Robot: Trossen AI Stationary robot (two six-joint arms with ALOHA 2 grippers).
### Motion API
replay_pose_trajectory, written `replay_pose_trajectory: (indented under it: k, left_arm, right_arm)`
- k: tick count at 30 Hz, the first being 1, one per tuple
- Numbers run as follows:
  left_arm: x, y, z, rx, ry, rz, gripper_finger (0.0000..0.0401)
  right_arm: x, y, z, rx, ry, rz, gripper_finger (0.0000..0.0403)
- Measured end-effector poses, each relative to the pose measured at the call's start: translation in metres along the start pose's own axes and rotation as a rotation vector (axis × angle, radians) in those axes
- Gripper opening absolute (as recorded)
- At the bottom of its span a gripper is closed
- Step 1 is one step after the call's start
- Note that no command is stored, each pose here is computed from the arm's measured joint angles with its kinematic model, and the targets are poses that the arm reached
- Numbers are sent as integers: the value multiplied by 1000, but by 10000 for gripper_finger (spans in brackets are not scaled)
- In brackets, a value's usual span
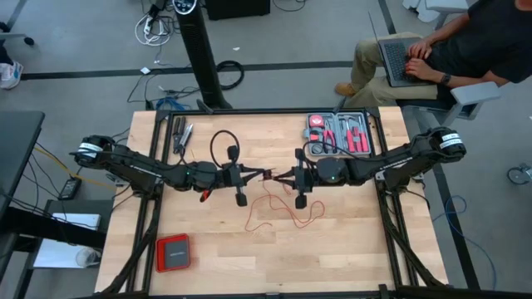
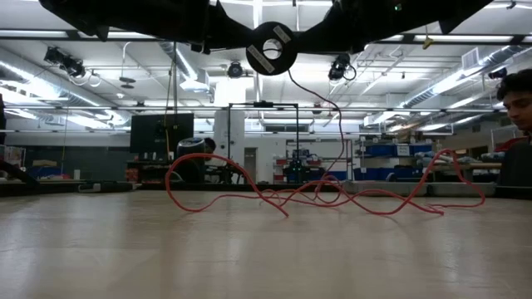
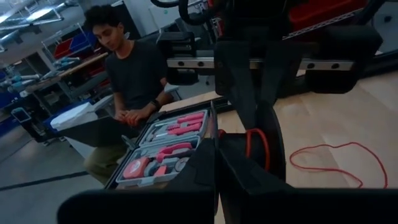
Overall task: Coil cords
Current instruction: Uncoil the red cable wire from the black spool
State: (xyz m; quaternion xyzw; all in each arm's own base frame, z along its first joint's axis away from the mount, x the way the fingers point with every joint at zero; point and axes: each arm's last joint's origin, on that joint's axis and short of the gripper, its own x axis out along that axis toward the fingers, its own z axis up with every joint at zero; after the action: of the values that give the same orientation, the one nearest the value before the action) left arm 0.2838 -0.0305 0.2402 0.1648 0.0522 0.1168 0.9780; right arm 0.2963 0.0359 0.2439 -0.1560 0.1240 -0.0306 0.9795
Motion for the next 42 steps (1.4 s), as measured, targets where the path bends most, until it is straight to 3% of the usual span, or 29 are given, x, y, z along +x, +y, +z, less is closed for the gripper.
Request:
replay_pose_trajectory:
  k: [4, 9, 15, 19, 22, 42]
  left_arm:
    - [0, 1, 0, -11, 12, 34, 15]
    - [-6, 6, 7, -21, -1, 84, 58]
    - [-16, 8, 14, -9, 0, 34, 96]
    - [-18, 1, 10, 49, 33, -92, 98]
    - [-18, 0, 6, 62, 64, -119, 97]
    - [-16, 3, 6, 48, 65, -71, 95]
  right_arm:
    - [0, -1, -1, 2, 10, -13, 3]
    - [-1, 2, -5, -35, 68, -57, 2]
    - [-1, 2, -6, -61, 86, -77, 1]
    - [-1, 2, -6, -62, 90, -90, 1]
    - [-1, 2, -5, -69, 79, -90, 1]
    - [-1, 0, 8, -60, -63, -57, 0]
